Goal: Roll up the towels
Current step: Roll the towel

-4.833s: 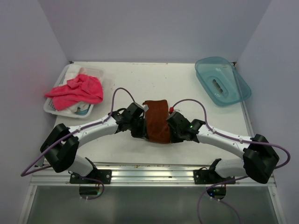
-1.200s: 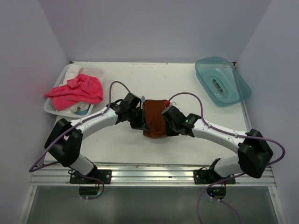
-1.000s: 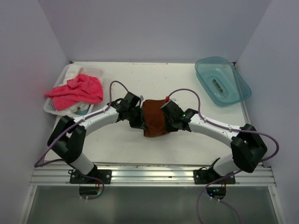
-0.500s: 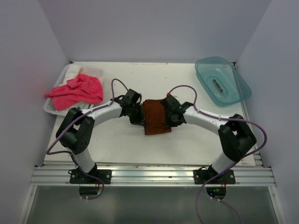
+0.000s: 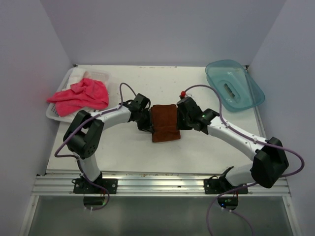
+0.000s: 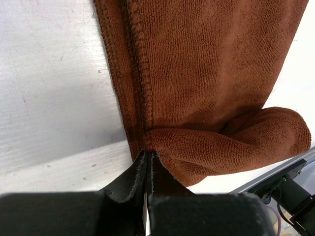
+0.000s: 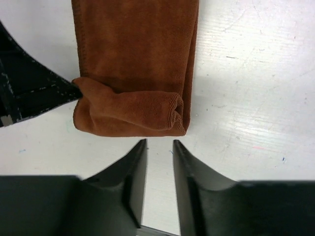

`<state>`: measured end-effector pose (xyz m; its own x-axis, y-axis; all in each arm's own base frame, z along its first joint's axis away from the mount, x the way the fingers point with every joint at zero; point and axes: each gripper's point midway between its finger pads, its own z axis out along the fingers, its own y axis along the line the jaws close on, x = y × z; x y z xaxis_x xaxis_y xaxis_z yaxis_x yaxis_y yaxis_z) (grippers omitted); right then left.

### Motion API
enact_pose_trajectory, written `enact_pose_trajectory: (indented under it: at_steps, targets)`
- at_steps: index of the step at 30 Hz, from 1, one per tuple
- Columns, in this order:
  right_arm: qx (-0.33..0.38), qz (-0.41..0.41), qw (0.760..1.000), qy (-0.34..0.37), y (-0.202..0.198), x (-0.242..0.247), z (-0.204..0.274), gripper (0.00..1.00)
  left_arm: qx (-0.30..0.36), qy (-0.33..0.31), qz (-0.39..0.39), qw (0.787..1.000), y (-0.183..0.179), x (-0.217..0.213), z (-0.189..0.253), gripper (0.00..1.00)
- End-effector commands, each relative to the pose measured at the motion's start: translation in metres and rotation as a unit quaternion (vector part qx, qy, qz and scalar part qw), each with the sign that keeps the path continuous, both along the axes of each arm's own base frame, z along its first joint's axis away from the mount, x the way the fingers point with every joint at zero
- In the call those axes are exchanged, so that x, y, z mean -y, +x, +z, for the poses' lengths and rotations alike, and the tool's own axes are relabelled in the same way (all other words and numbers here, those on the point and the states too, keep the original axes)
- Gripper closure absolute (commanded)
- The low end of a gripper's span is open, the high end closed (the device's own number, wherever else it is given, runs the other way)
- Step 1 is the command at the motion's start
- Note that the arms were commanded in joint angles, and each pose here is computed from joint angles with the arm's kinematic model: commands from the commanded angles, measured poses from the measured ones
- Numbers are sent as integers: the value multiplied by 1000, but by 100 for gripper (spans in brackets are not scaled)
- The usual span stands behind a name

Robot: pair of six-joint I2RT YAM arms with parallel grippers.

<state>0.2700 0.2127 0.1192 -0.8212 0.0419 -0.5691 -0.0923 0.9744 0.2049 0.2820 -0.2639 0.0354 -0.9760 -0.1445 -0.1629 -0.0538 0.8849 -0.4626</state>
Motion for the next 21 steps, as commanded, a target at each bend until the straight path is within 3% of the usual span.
enact_pose_trajectory:
  at_steps: [1,7,21]
  targets:
    - [19,42,999,-13,-1,-14,11,73,30,-11,-3,999,19,6,10,100]
    - [21,81,996,-30,-5,-41,5,84,32,-12,-2,999,23,7,12,100]
    - [2,35,997,-67,37,-41,-37,88,35,-9,-7,999,26,9,14,100]
